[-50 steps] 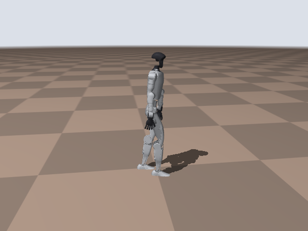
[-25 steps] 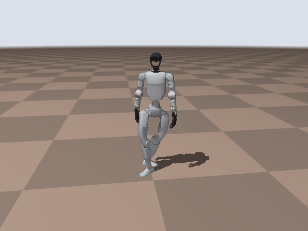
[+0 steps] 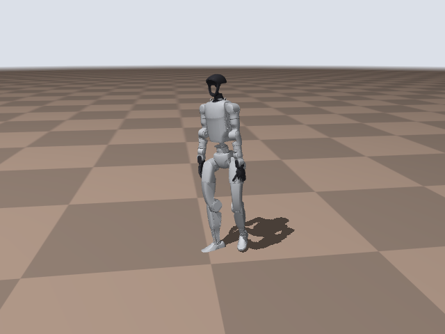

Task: In place motions

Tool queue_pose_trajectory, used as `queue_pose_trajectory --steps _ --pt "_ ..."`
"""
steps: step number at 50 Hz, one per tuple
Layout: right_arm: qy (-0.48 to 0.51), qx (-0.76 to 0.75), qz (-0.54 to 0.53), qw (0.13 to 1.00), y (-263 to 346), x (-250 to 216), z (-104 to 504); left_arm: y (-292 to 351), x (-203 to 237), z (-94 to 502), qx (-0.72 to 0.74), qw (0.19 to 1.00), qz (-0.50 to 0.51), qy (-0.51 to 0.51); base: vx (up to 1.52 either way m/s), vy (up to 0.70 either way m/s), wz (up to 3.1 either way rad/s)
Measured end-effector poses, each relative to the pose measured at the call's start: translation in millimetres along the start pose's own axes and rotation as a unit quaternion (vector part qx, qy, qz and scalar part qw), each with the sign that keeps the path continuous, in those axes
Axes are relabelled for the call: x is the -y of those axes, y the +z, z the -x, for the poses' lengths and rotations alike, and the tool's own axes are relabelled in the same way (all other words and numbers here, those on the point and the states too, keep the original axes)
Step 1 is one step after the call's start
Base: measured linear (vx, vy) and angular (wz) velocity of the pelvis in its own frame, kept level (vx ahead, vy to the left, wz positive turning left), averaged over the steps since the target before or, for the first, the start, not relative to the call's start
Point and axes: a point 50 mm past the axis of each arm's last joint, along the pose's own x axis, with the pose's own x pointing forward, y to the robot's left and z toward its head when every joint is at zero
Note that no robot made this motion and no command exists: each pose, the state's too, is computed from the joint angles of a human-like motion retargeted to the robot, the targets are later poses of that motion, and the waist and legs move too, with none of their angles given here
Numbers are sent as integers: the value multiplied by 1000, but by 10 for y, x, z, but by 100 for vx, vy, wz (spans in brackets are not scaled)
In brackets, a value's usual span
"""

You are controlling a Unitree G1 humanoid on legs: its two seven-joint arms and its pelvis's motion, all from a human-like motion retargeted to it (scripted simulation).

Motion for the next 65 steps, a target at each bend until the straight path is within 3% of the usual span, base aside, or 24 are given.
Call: queue_pose_trajectory --steps 6,12,25,31,39,48,54,65 --pt "38 30 -37 998 94 -101 -6 -59 50 -14 -1 1000 5 -9 10 -2 -113" --pt "6 2 -40 999 -139 -78 -15 203 43 8 37 999 -29 -13 -2 -12 10" --pt "18 -118 -235 965 -873 -281 56 566 -38 78 86 991 -101 -6 2 -33 178" --pt "32 -136 -223 965 -977 -256 85 609 -139 101 92 990 -106 10 -6 -42 184" --pt "-15 -121 -141 982 -938 3 90 377 -209 67 65 997 -23 16 17 -46 294" --pt "-28 -128 -216 968 -1079 52 134 103 -306 51 36 999 25 29 29 -52 340" --pt "-34 -147 -208 966 -1196 30 158 -289 -216 17 -11 997 65 37 40 -60 218" --pt "-5 -35 -174 984 -666 16 38 -693 17 9 -66 989 133 16 28 -46 127"
